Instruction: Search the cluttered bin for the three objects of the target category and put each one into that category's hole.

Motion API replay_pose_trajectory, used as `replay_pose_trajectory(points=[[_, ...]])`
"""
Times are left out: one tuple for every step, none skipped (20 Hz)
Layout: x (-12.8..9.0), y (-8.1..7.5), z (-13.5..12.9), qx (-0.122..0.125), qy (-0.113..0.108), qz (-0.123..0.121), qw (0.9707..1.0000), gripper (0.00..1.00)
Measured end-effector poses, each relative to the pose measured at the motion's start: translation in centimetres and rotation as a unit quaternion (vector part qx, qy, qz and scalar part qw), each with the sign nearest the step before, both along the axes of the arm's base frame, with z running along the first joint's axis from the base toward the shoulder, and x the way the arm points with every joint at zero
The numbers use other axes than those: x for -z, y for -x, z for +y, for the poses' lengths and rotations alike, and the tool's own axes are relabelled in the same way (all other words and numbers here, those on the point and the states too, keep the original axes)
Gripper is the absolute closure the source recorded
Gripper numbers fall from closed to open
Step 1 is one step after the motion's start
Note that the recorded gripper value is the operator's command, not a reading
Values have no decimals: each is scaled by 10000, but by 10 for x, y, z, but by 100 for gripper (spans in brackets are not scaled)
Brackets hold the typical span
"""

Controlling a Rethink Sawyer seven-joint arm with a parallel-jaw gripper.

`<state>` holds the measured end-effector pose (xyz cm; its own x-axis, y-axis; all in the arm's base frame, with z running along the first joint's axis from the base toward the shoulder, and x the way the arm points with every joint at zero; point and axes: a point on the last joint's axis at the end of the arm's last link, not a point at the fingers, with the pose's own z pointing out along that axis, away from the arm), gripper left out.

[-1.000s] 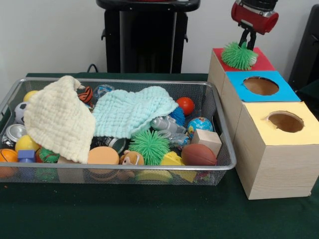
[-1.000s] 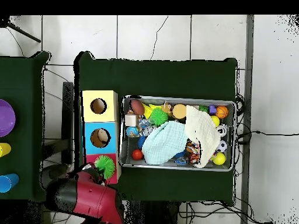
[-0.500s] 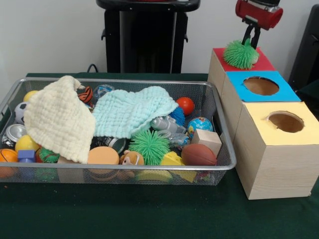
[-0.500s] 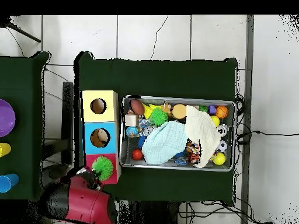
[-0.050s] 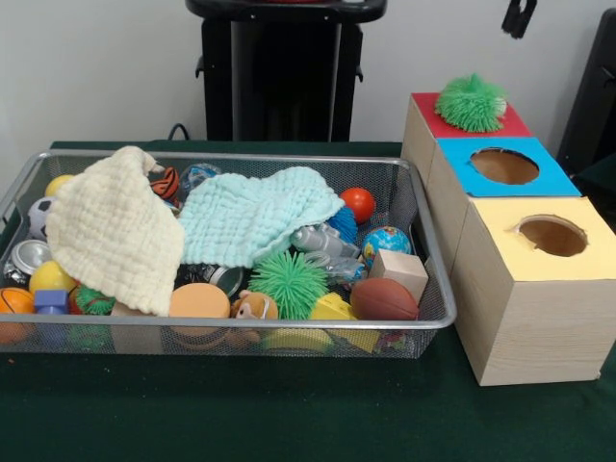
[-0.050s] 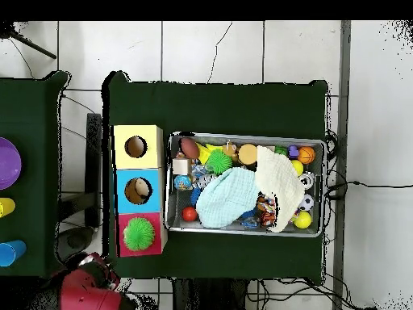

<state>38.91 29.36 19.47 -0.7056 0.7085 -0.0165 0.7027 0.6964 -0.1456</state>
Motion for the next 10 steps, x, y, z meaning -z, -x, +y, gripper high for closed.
replay_pose_trajectory(points=[[-6,4,3,11,-11,27,10000,100],[-14,9,8,29,-23,49,10000,100],[-19,12,11,52,-31,46,10000,100],[-24,16,14,76,-39,43,10000,100],[-29,18,15,94,-42,25,9999,100],[-34,20,17,119,-51,-3,9999,100],[-38,21,19,149,-60,-43,9999,100],[-40,21,19,168,-65,-65,9998,100],[-42,22,19,199,-70,-94,9997,100],[-46,21,18,249,-92,-130,9996,100]])
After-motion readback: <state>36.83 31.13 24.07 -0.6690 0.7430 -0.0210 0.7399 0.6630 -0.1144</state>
